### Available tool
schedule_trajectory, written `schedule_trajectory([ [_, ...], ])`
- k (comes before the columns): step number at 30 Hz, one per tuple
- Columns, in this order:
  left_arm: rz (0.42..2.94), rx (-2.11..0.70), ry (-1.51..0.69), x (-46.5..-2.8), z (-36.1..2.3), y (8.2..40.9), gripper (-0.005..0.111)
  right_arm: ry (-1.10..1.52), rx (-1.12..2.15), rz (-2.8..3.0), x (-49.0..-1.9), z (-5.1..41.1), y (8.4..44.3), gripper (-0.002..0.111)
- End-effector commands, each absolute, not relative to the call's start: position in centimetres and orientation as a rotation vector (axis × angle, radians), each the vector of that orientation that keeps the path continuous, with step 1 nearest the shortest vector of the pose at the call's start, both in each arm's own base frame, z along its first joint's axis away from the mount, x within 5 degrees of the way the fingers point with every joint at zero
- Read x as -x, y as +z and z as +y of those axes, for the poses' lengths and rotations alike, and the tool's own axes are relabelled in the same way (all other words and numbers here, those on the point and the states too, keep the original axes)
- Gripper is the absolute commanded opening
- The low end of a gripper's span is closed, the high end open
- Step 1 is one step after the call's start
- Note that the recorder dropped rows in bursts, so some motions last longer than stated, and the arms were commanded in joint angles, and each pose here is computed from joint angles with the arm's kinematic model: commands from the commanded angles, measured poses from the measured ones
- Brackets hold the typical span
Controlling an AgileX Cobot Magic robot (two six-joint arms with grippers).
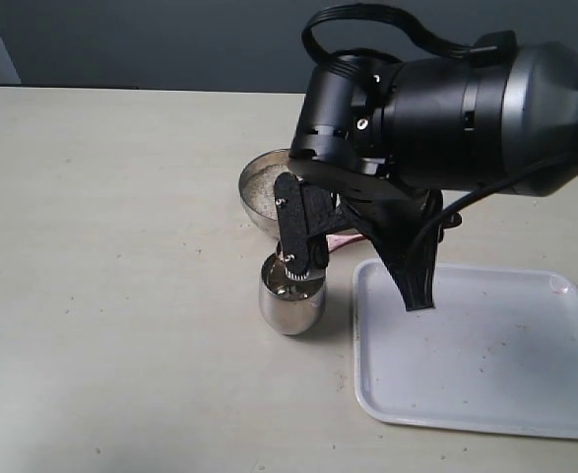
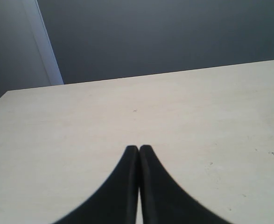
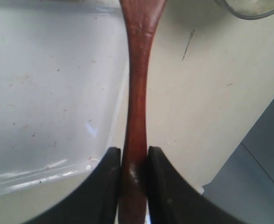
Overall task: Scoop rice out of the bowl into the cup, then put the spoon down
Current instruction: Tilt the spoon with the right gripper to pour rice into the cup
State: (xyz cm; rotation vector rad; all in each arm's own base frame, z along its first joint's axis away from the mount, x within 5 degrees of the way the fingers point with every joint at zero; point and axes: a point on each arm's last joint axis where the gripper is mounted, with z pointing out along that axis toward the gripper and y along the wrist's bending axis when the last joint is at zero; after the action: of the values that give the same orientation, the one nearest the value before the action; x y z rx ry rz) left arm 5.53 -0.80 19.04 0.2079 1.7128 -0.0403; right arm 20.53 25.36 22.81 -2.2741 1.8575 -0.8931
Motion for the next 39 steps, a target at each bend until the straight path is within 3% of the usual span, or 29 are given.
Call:
schedule_trajectory([
  [1, 1.703, -0.206, -0.049, -5.5, -0.8, 19.2, 0.001, -0.92, 2.271, 1.845, -20.6, 25.3, 22.8, -0.001],
  [39, 1.703, -0.206, -0.049, -5.5, -0.8, 19.2, 0.001, -1.177, 2.288, 1.648, -19.9, 24.9, 21.6, -0.001],
])
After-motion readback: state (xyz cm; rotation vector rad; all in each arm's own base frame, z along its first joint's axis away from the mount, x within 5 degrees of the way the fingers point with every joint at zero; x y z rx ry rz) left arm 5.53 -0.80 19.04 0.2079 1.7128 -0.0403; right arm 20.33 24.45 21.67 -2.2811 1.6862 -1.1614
